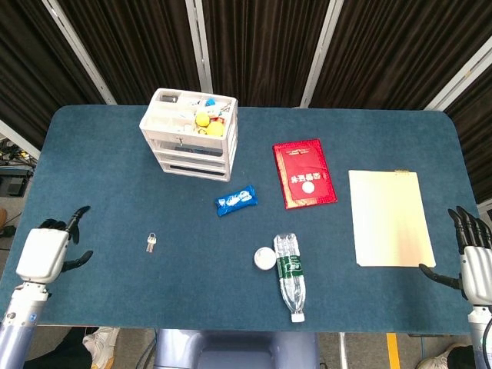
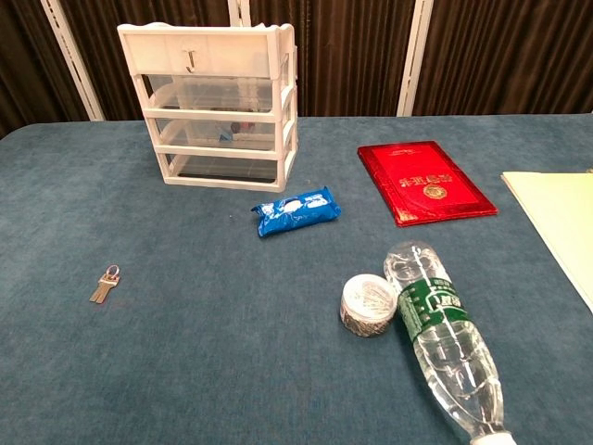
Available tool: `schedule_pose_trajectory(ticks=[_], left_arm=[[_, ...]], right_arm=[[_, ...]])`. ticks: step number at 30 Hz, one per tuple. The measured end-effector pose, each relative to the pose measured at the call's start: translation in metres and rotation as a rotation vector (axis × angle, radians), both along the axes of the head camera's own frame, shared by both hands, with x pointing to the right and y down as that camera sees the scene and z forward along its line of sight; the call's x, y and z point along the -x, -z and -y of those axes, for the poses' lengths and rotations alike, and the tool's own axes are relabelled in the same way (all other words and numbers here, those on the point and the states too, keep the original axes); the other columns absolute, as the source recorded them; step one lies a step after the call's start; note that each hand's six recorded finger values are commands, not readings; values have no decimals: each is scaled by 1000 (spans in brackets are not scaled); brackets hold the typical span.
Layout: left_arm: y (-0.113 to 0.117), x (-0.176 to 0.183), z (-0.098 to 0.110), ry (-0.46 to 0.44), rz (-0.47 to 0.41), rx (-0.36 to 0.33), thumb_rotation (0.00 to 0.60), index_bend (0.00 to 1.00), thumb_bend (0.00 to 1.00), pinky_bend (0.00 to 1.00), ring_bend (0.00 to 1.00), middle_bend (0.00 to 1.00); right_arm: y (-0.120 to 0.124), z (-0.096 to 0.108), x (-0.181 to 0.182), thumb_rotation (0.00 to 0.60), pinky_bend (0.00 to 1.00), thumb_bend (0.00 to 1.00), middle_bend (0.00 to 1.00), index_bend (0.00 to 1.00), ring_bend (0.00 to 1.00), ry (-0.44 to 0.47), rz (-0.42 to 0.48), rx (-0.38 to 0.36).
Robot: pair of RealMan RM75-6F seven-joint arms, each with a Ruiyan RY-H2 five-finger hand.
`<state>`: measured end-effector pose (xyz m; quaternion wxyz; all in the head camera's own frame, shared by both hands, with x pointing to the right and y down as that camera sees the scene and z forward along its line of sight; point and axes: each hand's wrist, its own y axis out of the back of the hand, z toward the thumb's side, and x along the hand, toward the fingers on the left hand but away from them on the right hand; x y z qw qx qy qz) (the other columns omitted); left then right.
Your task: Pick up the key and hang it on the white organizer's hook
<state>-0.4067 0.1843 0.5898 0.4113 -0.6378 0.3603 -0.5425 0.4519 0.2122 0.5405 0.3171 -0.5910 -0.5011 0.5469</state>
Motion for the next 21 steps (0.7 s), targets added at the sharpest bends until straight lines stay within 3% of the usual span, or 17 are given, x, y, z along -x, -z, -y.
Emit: schedule_pose_trajectory(ticks=[6,11,17,21], left_arm=[[-16,-22,28,-143,35,64,600,448,178,621,799,898],[-31,-46,50,-349,104,133,600,508,126,627,805,904],[-48,-70,69,-553,164,189,600,503,91,627,804,899],[-63,-71,70,-602,197,231,600,510,91,626,804,899]], right_arm=[[0,0,-2,600,0,62,0,0,0,-8,1,1],[-1,1,-2,600,0,62,0,0,0,-9,-1,2],[0,1,-3,600,0,62,0,0,0,-11,-1,-3],[1,1,-3,600,0,62,0,0,0,-13,1,-5]])
